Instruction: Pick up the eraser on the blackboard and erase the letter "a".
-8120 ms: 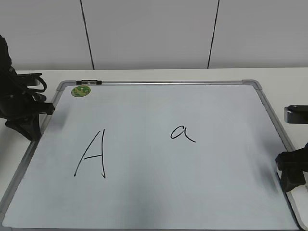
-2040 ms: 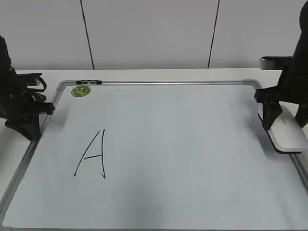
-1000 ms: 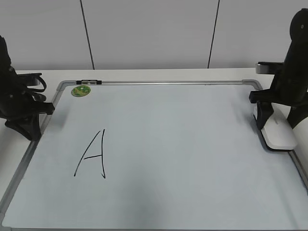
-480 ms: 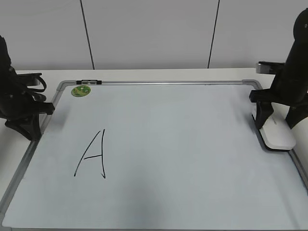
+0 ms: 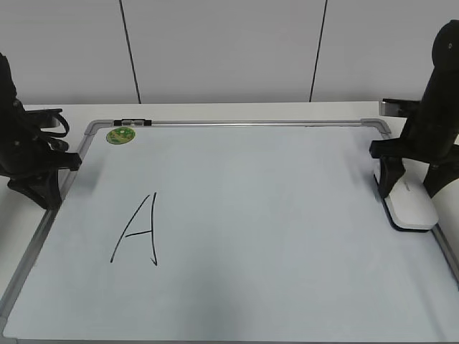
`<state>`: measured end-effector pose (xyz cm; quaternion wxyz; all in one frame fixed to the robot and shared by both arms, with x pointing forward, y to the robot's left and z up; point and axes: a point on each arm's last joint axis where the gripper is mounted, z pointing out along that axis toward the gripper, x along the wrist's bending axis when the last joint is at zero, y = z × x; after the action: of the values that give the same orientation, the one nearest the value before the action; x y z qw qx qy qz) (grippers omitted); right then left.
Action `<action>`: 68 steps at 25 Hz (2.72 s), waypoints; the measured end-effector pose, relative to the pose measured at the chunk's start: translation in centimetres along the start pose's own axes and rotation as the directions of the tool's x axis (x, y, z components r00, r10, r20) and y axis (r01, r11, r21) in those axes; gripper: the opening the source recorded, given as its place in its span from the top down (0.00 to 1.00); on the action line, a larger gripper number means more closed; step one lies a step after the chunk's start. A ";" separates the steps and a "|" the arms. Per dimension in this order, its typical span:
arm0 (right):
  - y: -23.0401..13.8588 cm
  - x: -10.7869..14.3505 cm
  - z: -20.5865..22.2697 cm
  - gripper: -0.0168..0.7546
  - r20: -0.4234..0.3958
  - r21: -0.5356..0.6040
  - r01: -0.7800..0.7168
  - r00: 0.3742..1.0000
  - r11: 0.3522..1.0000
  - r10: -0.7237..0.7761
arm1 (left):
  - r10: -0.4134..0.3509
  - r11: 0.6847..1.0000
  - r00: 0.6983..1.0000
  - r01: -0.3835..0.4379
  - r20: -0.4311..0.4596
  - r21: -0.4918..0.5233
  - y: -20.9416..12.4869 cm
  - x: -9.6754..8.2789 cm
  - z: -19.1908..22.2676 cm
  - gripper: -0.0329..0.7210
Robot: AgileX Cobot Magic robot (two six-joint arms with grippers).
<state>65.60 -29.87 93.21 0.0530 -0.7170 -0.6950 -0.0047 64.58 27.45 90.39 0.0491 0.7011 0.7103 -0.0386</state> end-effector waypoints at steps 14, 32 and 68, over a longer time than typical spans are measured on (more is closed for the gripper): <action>0.8 0.1 -1.7 0.12 -0.001 -0.048 0.006 1.000 0.999 -0.006 | 0.010 0.999 1.000 -0.010 0.000 -0.041 0.9 -0.2 -1.7 0.62; -4.3 1.0 -11.3 0.19 -0.035 -0.248 -0.061 0.998 0.967 0.054 | 0.071 0.981 0.995 -0.083 -0.072 -0.175 -3.1 -0.9 -13.6 0.23; -34.6 1.9 -9.7 0.22 -0.001 -0.680 0.137 0.982 0.720 -0.187 | 0.106 0.687 0.979 -0.200 -0.176 -0.699 -38.5 1.6 -16.9 0.23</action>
<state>31.85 -27.76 105.44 -0.1877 -0.6228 -0.7034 -0.2865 25.79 30.62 106.47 0.2761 0.6850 0.6104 0.2862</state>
